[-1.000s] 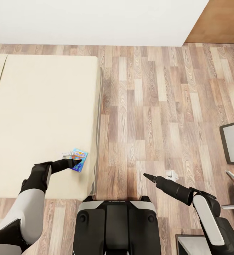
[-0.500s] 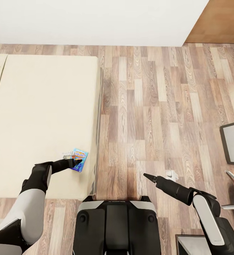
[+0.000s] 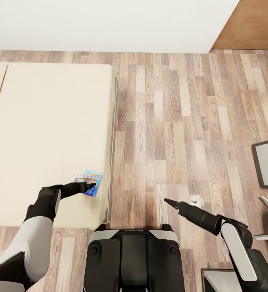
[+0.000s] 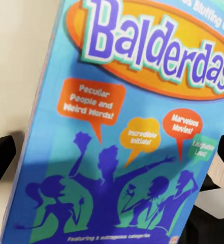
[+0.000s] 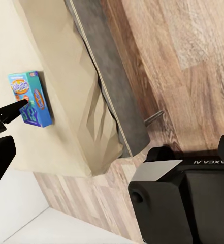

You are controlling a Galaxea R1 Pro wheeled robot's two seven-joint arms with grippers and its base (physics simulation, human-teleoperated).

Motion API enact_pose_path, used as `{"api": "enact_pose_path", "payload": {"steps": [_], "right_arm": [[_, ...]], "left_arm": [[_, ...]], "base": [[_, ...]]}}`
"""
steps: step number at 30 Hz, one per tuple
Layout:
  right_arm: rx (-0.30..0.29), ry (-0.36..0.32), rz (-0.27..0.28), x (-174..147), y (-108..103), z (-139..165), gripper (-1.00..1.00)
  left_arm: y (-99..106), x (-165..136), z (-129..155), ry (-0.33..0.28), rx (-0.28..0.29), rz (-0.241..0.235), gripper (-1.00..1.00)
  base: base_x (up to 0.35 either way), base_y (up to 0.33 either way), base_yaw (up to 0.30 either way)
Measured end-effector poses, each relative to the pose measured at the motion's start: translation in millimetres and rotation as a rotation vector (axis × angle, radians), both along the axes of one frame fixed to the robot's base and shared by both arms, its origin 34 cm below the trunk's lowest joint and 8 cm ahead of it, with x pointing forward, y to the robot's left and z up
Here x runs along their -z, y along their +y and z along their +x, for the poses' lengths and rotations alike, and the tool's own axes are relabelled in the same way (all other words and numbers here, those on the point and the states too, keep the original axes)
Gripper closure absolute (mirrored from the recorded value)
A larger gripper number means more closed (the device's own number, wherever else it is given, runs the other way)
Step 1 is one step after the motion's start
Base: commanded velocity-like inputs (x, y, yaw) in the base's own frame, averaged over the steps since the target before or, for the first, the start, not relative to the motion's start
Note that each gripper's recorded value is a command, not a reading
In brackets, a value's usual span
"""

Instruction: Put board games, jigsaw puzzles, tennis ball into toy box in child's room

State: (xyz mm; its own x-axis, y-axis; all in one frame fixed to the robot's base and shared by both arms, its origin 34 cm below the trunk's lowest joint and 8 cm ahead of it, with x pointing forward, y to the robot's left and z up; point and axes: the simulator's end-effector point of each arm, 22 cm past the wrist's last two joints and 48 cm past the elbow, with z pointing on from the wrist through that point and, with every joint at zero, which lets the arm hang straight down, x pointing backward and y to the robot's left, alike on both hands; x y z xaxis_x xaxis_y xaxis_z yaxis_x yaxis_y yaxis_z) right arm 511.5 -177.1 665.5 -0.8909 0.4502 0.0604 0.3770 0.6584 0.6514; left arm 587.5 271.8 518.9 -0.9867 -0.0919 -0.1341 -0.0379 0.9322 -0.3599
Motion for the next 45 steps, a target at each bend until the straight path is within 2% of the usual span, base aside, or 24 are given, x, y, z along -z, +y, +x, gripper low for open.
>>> {"api": "enact_pose_path", "payload": {"steps": [40,45], "right_arm": [[-0.001,0.001,0.0,0.0,-0.4,-0.3,-1.0],[-0.001,0.001,0.001,-0.2,-0.2,-0.2,-1.0]], "left_arm": [[-4.4,0.0,-3.9,0.0,0.006,-0.002,-1.0],[-7.6,-0.7,-4.7,-0.001,0.007,-0.017,-1.0]], "base": [[0.0,0.0,0.0],[0.0,0.0,0.0]]}}
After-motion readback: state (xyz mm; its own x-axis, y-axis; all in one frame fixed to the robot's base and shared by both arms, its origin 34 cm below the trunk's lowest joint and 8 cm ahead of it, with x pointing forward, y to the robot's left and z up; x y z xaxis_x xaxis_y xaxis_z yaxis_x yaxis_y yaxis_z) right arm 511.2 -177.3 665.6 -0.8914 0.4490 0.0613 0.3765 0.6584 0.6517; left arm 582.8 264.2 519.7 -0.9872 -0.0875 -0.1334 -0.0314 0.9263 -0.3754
